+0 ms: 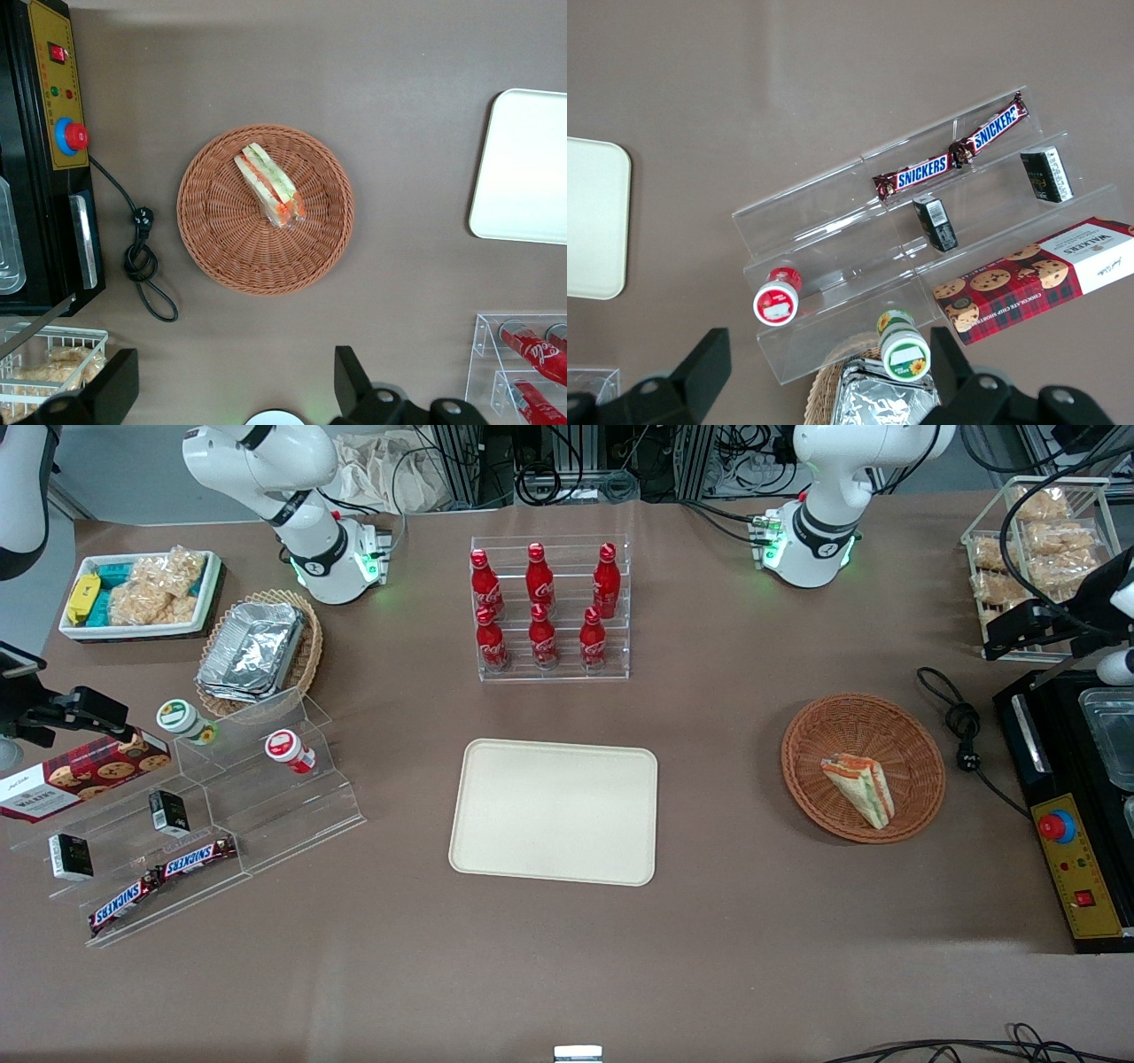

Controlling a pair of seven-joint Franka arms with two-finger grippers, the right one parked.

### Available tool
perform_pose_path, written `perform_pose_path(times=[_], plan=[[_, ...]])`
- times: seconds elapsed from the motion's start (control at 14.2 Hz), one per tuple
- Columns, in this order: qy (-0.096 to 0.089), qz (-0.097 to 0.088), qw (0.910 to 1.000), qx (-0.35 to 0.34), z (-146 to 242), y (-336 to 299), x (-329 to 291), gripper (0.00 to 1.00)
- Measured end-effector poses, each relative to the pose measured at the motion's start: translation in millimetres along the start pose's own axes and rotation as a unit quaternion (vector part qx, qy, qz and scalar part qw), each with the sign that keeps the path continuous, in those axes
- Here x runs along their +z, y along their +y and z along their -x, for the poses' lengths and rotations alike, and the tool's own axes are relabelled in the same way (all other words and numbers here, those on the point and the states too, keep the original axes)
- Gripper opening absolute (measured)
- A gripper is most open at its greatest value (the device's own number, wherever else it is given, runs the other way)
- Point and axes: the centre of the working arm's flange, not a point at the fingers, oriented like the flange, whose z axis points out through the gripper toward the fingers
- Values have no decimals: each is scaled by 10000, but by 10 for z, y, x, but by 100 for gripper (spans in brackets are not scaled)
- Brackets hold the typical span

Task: Place sandwich from basket to tray
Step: 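Move the left gripper over the sandwich in the wicker basket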

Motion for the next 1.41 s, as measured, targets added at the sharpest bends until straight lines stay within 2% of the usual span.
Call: perform_pose_path(times=[0.35,0.56,0.77,0.92,1.41], plan=[[-63,-4,10000,-19,-13,45,35,100],[-115,-3,9998,-161,-172,78,332,100],[1,18,9980,-630,-391,109,939,100],[47,48,9938,-1113,-450,105,1379,100],[181,60,9775,-2099,-252,40,2997,100]])
